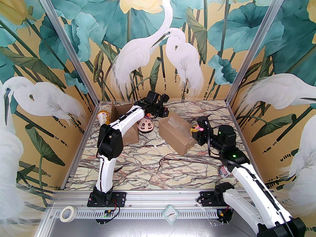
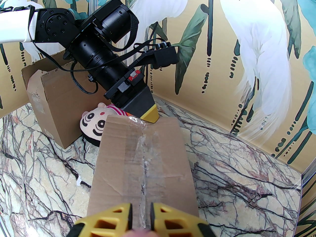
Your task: Unpack the express box
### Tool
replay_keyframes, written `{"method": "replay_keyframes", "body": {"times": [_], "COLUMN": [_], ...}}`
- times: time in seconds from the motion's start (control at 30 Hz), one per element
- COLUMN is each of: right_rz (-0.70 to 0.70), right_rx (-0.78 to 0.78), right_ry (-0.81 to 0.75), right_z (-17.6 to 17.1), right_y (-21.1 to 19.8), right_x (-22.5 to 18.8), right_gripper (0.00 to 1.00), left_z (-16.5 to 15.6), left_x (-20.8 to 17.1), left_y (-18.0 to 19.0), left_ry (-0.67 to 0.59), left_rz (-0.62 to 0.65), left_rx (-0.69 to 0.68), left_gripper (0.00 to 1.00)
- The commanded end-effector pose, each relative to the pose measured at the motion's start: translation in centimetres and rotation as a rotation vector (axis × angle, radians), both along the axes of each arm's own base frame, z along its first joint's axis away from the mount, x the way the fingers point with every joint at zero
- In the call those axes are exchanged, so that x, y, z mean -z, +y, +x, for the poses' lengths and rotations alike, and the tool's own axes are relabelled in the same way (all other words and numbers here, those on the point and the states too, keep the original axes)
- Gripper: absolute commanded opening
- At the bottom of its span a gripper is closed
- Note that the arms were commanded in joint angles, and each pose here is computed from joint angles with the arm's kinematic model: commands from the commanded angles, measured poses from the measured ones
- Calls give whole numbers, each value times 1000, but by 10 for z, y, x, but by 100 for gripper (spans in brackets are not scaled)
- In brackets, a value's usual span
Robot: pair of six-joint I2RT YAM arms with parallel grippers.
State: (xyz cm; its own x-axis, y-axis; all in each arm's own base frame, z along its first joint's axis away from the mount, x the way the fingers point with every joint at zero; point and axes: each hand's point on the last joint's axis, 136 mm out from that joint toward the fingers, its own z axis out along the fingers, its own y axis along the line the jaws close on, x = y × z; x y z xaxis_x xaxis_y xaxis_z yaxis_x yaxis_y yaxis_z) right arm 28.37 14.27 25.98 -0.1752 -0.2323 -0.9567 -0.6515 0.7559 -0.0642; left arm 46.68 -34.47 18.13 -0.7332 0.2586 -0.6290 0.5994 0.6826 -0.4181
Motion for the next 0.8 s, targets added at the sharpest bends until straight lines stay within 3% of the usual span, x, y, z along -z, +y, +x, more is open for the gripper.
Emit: {"method": "replay_keyframes", "body": {"times": [0.0,0.43,0.77], "right_rz": [-39,-62,66], "right_rx": [26,110,245], "right_ry": [158,174,130], "right_z": [-16,-22,3], "right_y": [-8,-27,-44], "right_x": [42,53,28], "right_gripper": [0,0,0], "left_z": [23,20,0], "left_x": [27,27,5], "left_y": [48,49,33], "left_ry": [0,-2,-12], "left_rz": [149,155,117], "left_rx": [-159,-150,-97], "left_gripper": [0,0,0]}}
